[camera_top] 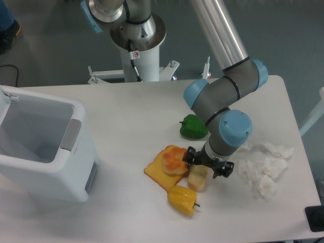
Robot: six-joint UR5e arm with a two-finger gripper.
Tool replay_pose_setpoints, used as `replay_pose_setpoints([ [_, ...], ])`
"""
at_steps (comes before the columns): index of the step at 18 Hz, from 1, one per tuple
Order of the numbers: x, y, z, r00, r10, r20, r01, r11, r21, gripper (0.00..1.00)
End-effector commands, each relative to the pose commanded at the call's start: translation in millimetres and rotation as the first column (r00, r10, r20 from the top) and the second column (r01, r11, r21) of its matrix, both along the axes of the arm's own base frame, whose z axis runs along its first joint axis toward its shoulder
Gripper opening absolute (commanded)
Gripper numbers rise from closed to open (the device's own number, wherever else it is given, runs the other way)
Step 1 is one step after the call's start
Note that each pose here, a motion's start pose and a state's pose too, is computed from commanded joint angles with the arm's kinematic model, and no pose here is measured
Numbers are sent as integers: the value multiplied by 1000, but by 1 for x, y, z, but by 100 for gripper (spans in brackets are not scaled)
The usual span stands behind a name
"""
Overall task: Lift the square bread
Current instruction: 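Close the gripper on the end of the pale bread roll, then lift the pale bread roll up and away from the square bread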
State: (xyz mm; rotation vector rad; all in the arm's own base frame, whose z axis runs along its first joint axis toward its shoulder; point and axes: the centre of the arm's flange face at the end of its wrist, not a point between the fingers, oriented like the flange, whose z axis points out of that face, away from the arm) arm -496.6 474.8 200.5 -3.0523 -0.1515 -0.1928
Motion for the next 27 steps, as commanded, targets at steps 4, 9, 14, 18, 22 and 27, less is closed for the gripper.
replay_pose_setpoints([
  [4,-1,1,-4,1000,0,3,0,1000,-2,78],
  [9,-3,0,-2,1000,0,-15,0,1000,8,51],
  [14,-5,-1,5,1000,2,-25,-1,1000,15,33],
  [18,-12,-1,28,998,7,-61,-5,999,39,33],
  [22,-34,0,71,990,23,-140,-10,996,92,37],
  [27,-49,6,103,969,-96,-227,123,986,110,18],
])
